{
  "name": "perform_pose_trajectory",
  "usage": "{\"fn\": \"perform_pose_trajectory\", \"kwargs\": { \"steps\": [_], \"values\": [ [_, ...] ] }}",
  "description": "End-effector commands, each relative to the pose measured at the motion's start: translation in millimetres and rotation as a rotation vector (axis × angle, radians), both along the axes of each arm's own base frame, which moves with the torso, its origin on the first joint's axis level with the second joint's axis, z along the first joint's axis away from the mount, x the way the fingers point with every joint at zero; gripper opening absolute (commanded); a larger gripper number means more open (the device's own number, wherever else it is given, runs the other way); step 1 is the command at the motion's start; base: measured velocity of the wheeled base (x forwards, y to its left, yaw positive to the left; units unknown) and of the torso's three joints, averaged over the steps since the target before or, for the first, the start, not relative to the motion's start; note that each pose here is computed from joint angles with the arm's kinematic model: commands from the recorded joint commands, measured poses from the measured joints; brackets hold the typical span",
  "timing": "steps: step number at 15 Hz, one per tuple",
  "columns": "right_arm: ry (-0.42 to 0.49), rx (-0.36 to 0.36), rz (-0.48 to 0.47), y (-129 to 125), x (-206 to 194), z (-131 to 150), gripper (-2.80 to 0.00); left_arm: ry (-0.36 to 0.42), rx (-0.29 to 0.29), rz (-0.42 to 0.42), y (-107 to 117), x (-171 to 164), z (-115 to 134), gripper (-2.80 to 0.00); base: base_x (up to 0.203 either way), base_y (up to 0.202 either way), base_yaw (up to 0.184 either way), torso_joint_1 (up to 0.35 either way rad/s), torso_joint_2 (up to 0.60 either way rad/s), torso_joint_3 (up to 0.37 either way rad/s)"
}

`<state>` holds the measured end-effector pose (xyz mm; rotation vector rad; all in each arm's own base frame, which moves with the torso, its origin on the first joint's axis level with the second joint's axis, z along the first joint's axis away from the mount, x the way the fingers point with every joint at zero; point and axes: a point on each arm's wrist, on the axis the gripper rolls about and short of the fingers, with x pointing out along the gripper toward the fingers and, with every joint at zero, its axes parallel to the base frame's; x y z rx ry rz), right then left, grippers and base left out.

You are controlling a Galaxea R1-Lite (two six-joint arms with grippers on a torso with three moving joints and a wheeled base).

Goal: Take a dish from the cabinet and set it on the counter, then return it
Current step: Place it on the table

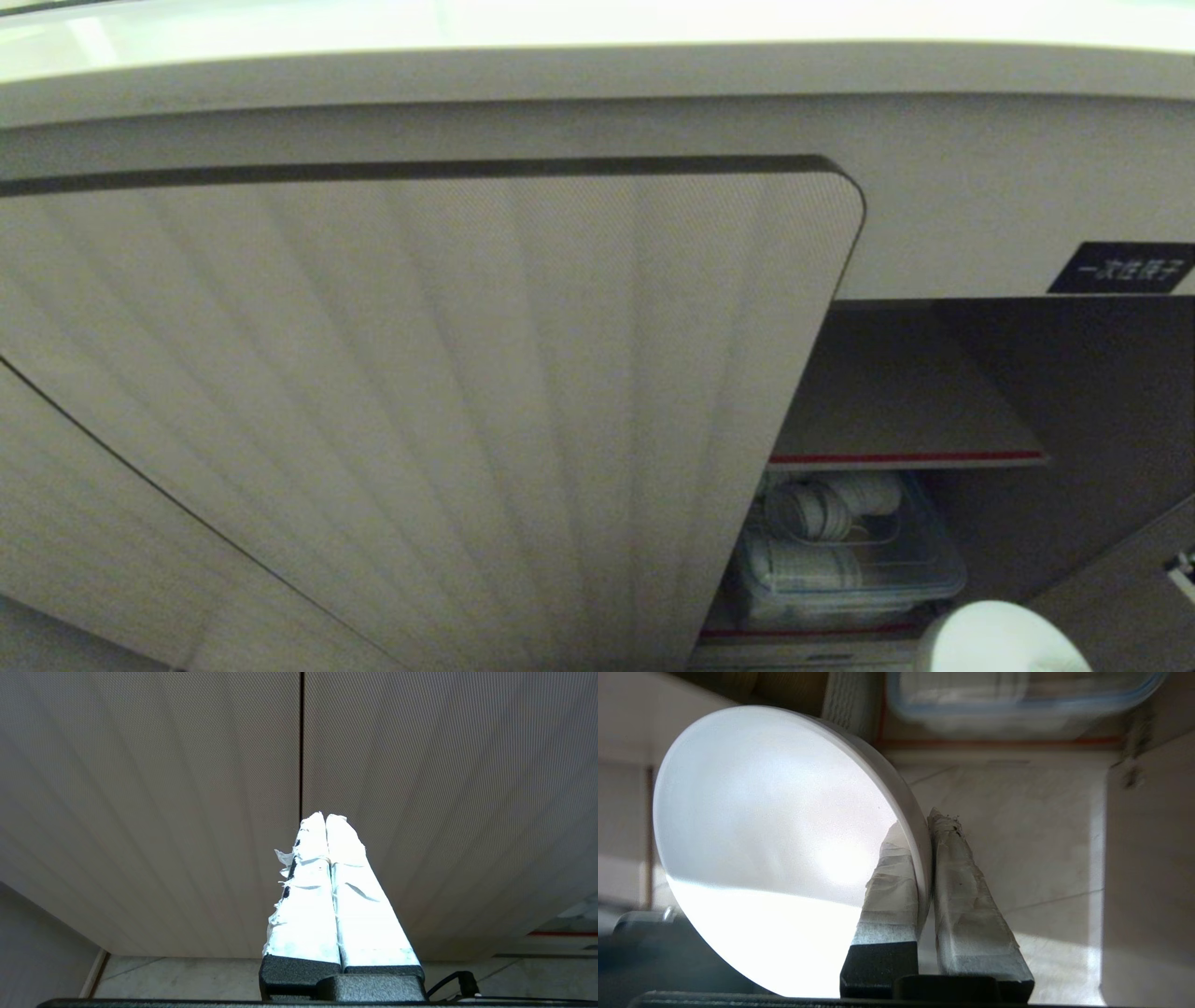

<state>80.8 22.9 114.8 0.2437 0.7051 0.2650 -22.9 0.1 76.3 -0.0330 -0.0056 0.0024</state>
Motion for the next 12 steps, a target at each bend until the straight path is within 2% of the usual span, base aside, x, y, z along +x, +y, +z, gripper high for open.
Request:
{"fn": "perform_pose_trajectory", "kwargs": {
  "steps": [1, 12],
  "values": [
    [-0.016, 0.009, 0.005, -1.3, -5.7, 1.4, -2.8, -0.001, -0.001, 0.001, 0.0, -0.1, 0.1, -2.8, 0.0, 0.0, 0.0, 0.0, 0.0, 0.0],
    [0.049, -0.003, 0.009, -1.0, -5.6, 1.0, -2.8, -0.002, -0.001, 0.001, 0.0, -0.1, 0.2, -2.8, 0.0, 0.0, 0.0, 0.0, 0.0, 0.0]
  ]
}}
